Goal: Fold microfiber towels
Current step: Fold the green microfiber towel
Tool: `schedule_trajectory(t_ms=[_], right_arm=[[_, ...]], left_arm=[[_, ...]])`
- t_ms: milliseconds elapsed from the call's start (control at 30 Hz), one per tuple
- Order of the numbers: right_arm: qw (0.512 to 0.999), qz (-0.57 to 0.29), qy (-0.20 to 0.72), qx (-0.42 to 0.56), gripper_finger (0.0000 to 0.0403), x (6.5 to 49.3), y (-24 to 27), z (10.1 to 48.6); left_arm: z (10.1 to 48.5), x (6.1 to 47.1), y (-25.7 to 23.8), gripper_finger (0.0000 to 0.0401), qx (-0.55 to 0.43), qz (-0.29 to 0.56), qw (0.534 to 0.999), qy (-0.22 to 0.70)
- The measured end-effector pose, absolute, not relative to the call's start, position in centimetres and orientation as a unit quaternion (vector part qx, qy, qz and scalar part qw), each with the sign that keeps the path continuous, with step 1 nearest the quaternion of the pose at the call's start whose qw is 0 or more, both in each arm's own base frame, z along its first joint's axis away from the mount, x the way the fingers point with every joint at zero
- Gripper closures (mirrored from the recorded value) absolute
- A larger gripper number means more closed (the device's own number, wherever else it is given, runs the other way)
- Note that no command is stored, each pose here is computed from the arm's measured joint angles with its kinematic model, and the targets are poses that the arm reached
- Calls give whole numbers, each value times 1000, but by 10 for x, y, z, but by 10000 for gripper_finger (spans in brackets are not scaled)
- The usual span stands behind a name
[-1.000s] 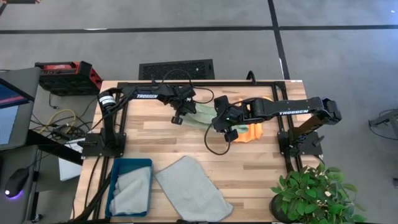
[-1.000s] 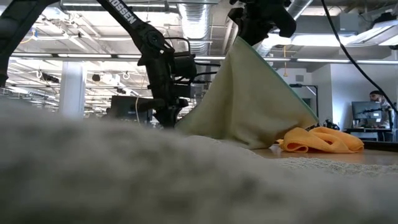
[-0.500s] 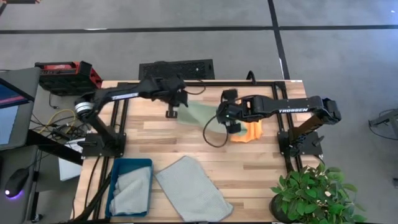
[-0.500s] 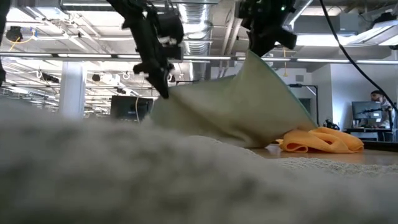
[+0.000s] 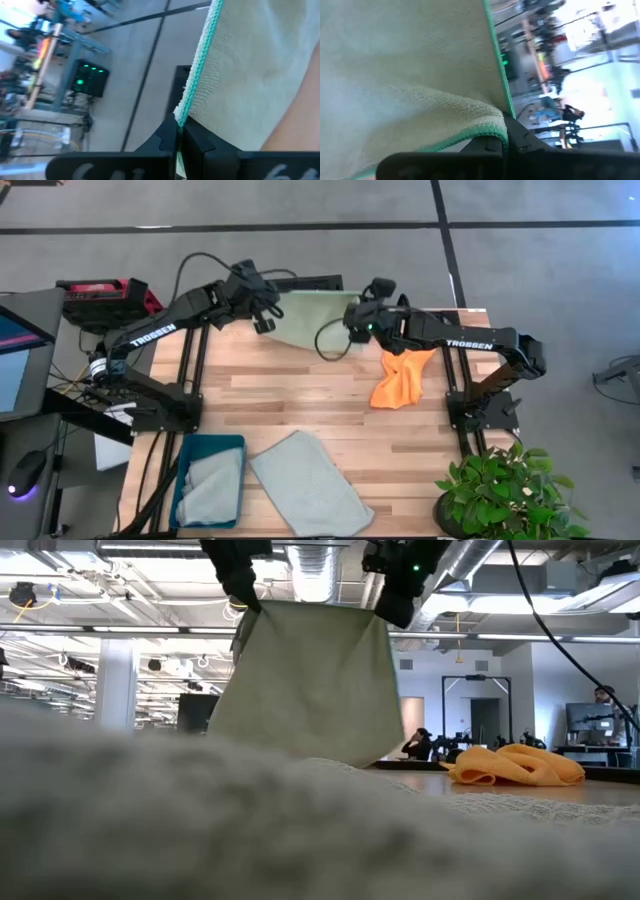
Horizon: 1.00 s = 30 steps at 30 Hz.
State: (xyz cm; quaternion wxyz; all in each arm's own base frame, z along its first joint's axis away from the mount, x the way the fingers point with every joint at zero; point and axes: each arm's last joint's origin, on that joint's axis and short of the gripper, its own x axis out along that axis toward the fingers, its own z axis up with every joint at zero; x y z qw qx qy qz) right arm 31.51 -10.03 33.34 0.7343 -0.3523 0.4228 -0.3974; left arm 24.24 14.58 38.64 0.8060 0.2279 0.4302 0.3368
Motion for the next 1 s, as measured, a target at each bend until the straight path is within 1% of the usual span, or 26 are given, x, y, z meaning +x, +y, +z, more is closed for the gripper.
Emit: schedule_trajectory(t_ms=[167,300,400,533,700,833,900,1000], right_arm=[[725,-442,386,-362,397,317,-113,346],[712,-440,401,-373,397,318,-107,344],[708,-431,417,-372,397,318,-95,338],[715,-393,450,-362,397,314,-76,326],[755,-312,484,-314,397,308,-53,311],[770,-272,490,-305,397,309,-32,298],[773,-251,492,-313,397,309,-21,293],[792,-212,489,-298,397,309,-7,288]], left_arm=[[400,239,149,401,249,342,801,423],[398,242,143,401,255,329,802,429],[395,247,129,401,265,300,803,441],[386,250,106,401,251,259,807,467],[376,249,77,401,191,225,815,499],[370,247,56,401,142,195,820,520],[369,246,47,401,130,191,818,526],[367,244,35,401,116,186,815,537]])
